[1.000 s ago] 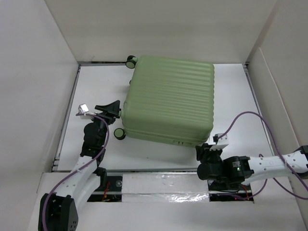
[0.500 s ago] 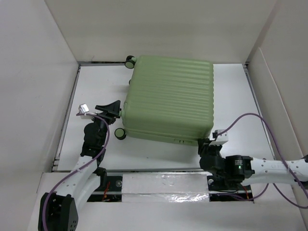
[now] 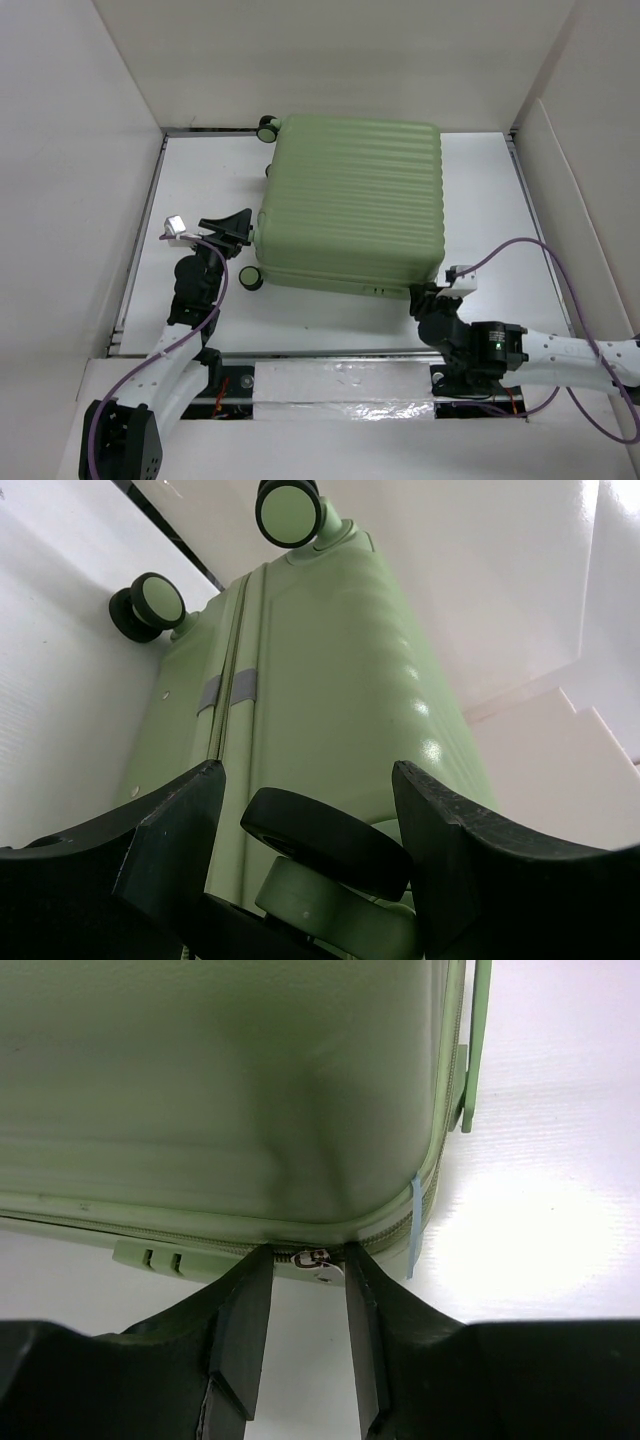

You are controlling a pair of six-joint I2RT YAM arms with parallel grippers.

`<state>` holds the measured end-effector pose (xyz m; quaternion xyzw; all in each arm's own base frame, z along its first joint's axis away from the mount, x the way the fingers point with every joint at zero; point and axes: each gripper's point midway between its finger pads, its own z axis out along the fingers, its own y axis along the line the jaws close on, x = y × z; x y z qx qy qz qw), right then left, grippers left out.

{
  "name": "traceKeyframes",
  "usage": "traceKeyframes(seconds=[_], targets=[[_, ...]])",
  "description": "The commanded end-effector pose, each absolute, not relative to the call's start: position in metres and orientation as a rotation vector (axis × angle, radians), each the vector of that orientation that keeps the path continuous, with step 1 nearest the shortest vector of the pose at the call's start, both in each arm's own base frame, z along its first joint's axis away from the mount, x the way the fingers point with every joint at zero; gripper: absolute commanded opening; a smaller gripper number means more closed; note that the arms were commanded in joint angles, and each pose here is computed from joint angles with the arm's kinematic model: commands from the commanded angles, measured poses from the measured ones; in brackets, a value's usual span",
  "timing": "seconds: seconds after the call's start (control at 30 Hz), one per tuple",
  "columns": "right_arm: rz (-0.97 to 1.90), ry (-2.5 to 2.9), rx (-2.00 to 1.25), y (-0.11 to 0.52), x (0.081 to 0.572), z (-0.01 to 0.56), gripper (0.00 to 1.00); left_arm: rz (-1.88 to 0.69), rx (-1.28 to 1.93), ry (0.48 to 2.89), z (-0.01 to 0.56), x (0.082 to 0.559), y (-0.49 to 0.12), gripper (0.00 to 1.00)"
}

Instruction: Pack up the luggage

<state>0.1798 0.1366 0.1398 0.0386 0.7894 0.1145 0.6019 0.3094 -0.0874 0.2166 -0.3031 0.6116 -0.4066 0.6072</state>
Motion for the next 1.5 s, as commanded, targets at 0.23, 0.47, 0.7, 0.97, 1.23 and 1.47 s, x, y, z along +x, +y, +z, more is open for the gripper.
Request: traceKeyframes(seconds=[0.23, 0.47, 0.7, 0.97, 1.23, 1.47], targets=[[0.311, 1.927, 0.126, 0.137, 0.168, 0.114, 0.45, -0.991, -0.554, 1.303, 0.265, 0.305, -0.098, 0.00], [0.304, 1.954, 0.157, 0.134, 0.166, 0.113, 0.40, -0.963, -0.575, 1.281, 0.269, 0.309, -0.092, 0.00], [0.279, 1.913, 0.128, 0.137, 0.171, 0.116, 0.54, -0.974, -0.570, 1.285, 0.268, 0.311, -0.095, 0.00], [0.191, 1.775, 0.121, 0.131, 0.186, 0.145, 0.49, -0.970, -0.578, 1.317, 0.252, 0.312, -0.096, 0.00], [0.220, 1.693, 0.073, 0.148, 0.206, 0.163, 0.30, -0.958, -0.577, 1.337, 0.246, 0.309, -0.096, 0.00], [0.265, 1.642, 0.044, 0.164, 0.212, 0.181, 0.11, -0.959, -0.561, 1.379, 0.231, 0.305, -0.100, 0.00]])
